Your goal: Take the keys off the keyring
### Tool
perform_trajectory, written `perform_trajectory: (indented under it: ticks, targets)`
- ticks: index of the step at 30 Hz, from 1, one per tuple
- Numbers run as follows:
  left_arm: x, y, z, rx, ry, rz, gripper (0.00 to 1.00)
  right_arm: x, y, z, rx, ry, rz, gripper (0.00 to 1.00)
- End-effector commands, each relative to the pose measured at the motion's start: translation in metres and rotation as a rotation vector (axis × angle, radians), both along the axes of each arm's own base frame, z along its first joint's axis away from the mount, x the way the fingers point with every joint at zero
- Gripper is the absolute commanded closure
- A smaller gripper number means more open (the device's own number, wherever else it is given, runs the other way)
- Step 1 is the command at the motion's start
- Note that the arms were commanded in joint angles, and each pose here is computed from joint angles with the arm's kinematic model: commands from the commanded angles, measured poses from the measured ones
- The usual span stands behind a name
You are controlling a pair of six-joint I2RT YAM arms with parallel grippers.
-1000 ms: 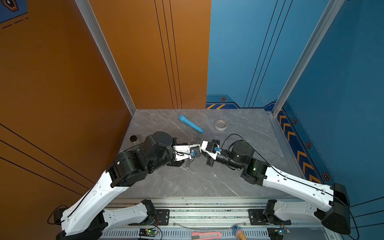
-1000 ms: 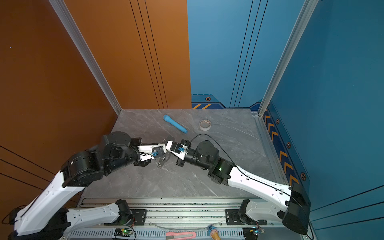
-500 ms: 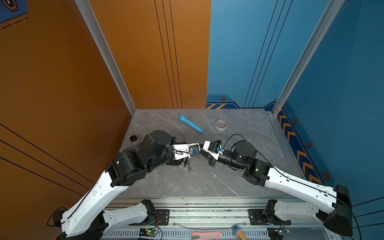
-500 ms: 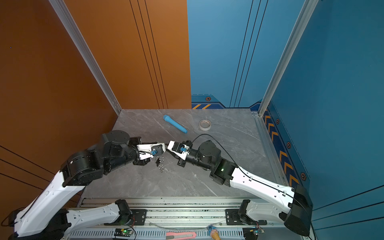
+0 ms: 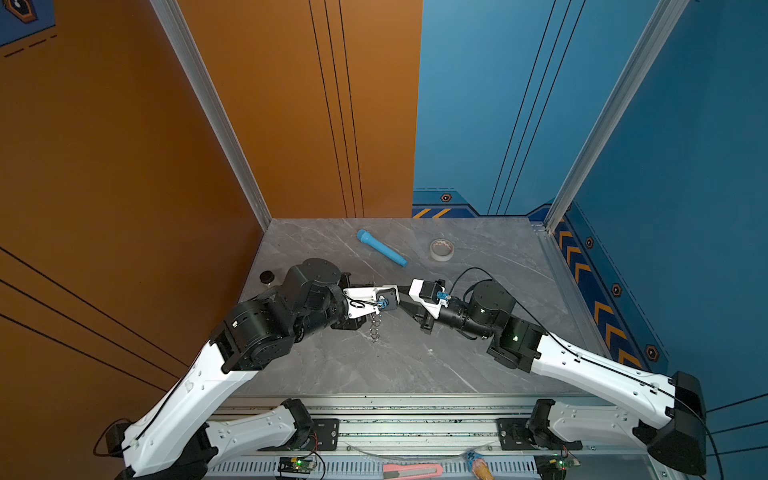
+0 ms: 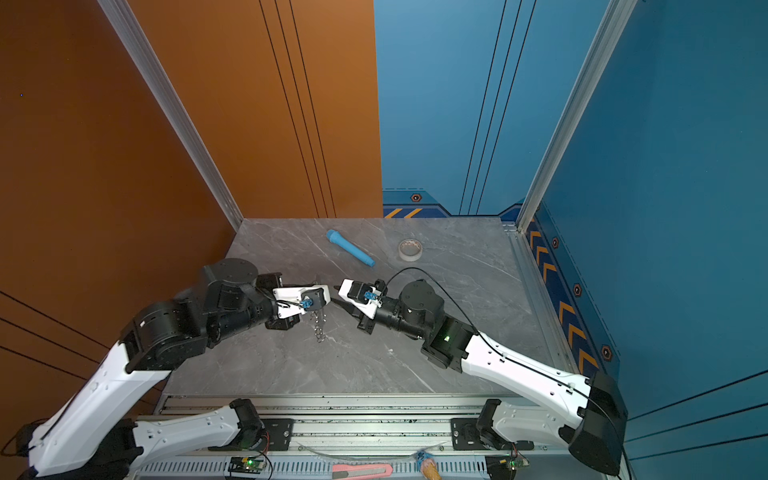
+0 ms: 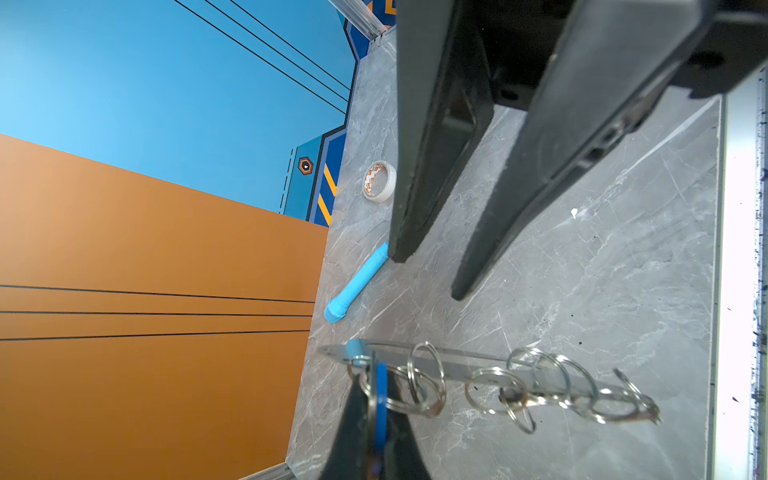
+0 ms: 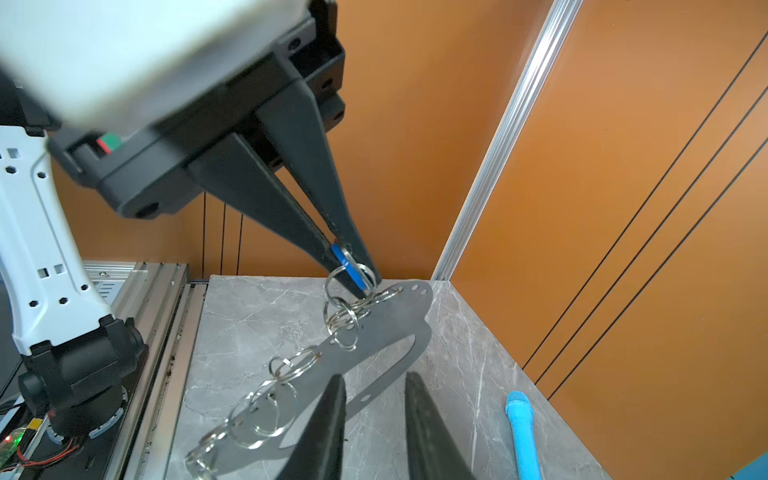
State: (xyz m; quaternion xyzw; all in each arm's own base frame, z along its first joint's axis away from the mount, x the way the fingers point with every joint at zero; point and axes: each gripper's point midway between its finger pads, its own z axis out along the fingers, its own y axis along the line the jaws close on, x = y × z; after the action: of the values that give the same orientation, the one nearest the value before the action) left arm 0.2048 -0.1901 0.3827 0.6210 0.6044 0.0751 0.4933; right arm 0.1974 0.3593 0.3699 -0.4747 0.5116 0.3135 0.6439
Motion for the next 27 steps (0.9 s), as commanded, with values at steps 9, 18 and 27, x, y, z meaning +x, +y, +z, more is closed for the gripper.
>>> perform_trajectory:
  ticks: [9,18,27]
  targets:
    - [0.0,0.002,0.014,-0.149,0.061,0.002,1.0,-0.005,0.005,-0.009,0.001,0.085,0.062,0.73]
    - [0.016,0.003,0.007,-0.25,0.169,0.085,1.0,0.001,0.0,-0.01,0.002,0.102,0.052,0.73]
    - [0.034,0.012,-0.011,-0.327,0.265,0.307,1.0,0.011,-0.009,-0.016,-0.003,0.139,0.014,0.72]
